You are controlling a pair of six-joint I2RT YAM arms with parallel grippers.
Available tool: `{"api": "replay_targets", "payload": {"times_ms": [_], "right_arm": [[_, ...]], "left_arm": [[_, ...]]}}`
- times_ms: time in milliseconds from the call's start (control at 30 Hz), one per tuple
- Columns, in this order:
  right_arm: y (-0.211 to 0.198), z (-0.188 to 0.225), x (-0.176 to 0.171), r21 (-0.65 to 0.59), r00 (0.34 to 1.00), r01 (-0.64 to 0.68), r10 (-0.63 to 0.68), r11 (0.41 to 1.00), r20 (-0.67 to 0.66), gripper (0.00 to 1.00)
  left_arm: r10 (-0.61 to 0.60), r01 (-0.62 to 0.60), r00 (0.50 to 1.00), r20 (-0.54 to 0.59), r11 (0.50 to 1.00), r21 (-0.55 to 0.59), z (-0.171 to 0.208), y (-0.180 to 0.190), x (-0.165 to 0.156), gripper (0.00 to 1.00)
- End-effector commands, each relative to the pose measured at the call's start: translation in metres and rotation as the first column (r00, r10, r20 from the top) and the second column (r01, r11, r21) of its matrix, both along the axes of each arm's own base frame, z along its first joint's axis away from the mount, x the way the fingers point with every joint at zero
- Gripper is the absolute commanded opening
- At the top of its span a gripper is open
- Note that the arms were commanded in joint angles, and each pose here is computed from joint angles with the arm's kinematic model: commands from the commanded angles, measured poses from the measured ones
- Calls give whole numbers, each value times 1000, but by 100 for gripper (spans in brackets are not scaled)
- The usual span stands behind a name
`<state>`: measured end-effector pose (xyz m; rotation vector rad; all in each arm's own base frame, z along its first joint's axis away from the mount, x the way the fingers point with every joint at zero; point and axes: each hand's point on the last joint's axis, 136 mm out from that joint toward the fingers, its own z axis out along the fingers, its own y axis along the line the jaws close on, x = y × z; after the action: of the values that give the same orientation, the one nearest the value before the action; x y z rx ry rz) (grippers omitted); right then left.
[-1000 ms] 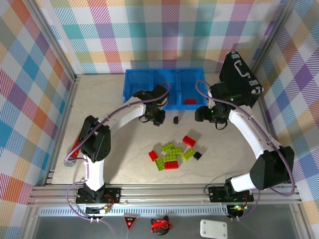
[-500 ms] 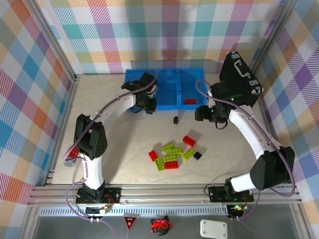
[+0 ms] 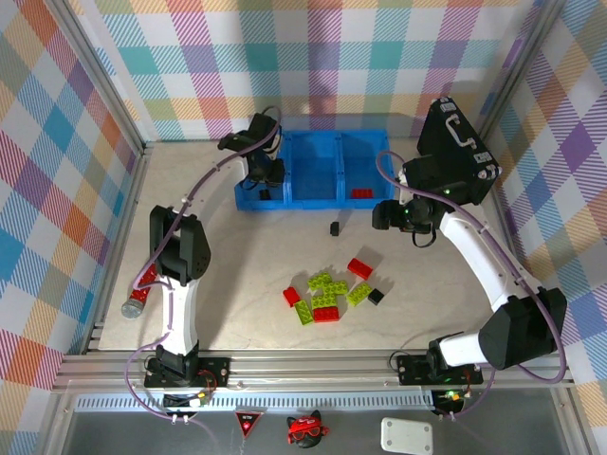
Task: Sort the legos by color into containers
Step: Place the lego in the container.
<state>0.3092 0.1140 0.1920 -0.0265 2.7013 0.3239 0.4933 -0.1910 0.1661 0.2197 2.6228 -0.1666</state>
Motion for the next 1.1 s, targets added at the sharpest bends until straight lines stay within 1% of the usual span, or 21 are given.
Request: {"api": "replay_targets", "payload": {"times_ms": [0,267,467,667,800,1067], "right_arm": [[-2,3,-10,0,1000,3,-3,1000,-5,76],[-2,2,-10,0,1000,9,-9,1000,-5,76],[-3,1,-11,-2,1000,13,-13,1000,-7,76],[-3,-3,-11,-5,1000,15,-15,1000,-12,77],[-3,-5,-11,-4,1000,15,-15,1000,-16,77],[-2,-12,-11,3,999,20,-20,1000,-29,77]], "left_arm": [[22,-22,1000,17,1000,21,-1,14,17,24],[77,-79,996,50,996,39,-22,30,58,24],[97,-99,994,49,994,37,-48,34,77,24],[116,-117,992,40,993,25,-72,36,88,24],[123,-123,992,20,992,18,-87,35,89,24],[134,-134,991,-1,991,16,-102,38,91,25]]}}
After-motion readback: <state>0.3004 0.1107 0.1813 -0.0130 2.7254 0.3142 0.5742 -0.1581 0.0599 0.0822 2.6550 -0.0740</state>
